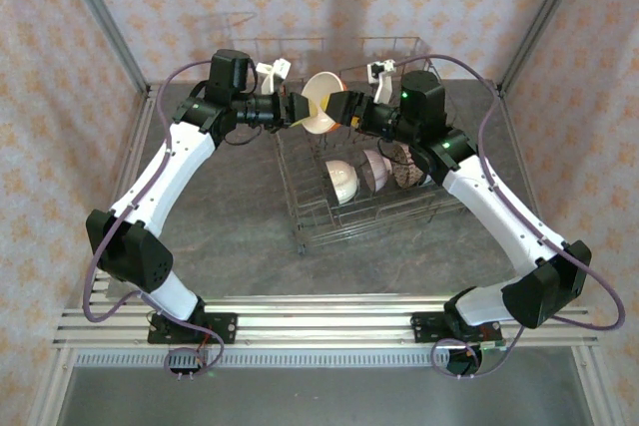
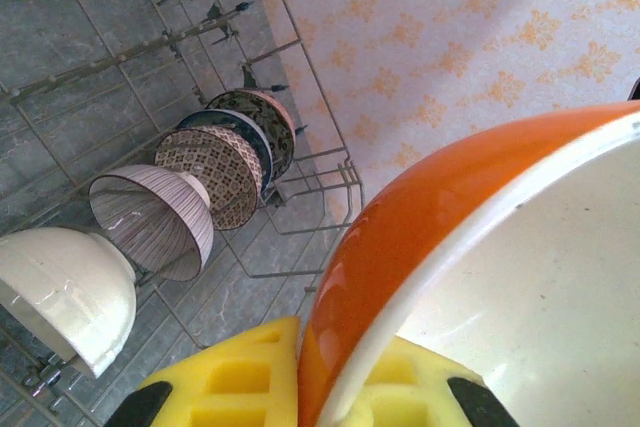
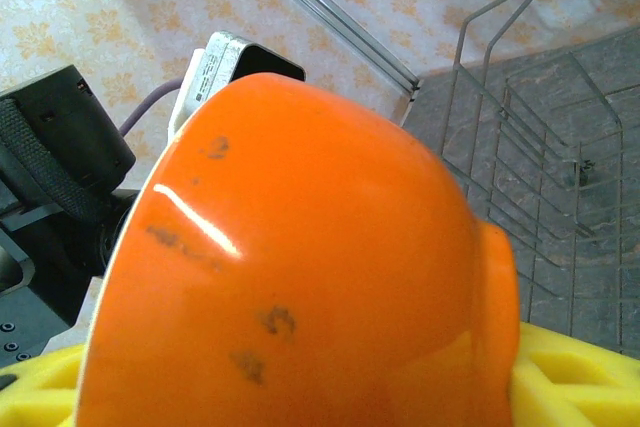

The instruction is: Load the bowls into the dish rack

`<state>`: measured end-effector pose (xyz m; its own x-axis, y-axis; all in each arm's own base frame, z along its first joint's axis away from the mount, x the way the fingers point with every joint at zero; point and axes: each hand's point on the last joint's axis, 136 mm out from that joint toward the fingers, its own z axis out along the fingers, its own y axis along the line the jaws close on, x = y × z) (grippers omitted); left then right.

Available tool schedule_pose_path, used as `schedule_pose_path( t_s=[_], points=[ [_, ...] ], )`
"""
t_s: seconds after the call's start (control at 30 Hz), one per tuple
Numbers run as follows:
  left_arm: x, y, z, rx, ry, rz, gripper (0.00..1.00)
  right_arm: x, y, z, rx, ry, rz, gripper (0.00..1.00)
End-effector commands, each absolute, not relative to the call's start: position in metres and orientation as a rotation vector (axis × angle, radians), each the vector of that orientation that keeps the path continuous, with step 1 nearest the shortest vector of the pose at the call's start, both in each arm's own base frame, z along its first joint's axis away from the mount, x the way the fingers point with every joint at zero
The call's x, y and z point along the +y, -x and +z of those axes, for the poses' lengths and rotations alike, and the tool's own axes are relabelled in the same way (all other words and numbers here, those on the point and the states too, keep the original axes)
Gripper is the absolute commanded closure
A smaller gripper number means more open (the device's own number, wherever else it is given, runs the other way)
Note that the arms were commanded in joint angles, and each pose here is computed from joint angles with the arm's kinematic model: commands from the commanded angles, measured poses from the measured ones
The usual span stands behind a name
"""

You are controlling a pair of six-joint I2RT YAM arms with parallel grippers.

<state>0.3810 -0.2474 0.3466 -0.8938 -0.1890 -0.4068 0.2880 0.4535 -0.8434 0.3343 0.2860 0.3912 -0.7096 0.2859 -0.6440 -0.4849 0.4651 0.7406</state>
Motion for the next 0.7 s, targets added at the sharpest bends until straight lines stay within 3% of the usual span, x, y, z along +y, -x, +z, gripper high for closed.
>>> schedule_pose_path(
  t_s=[0.0,0.23,0.67],
  points=[
    [-0.25,-0.385,0.343,2.271,-0.101,-1.41,0.98,0.283,-0.325,0.422,1.867,0.206,1.347,0.41],
    [-0.247,-0.391,0.341,2.295,-0.074,-1.359,0.75,0.275,-0.334,0.413,1.913,0.163,1.253,0.42],
    [-0.243,-0.409,0.346,2.299,-0.047,-1.271,0.53,0.247,-0.373,0.38,1.993,-0.007,1.036,0.43]
  ],
)
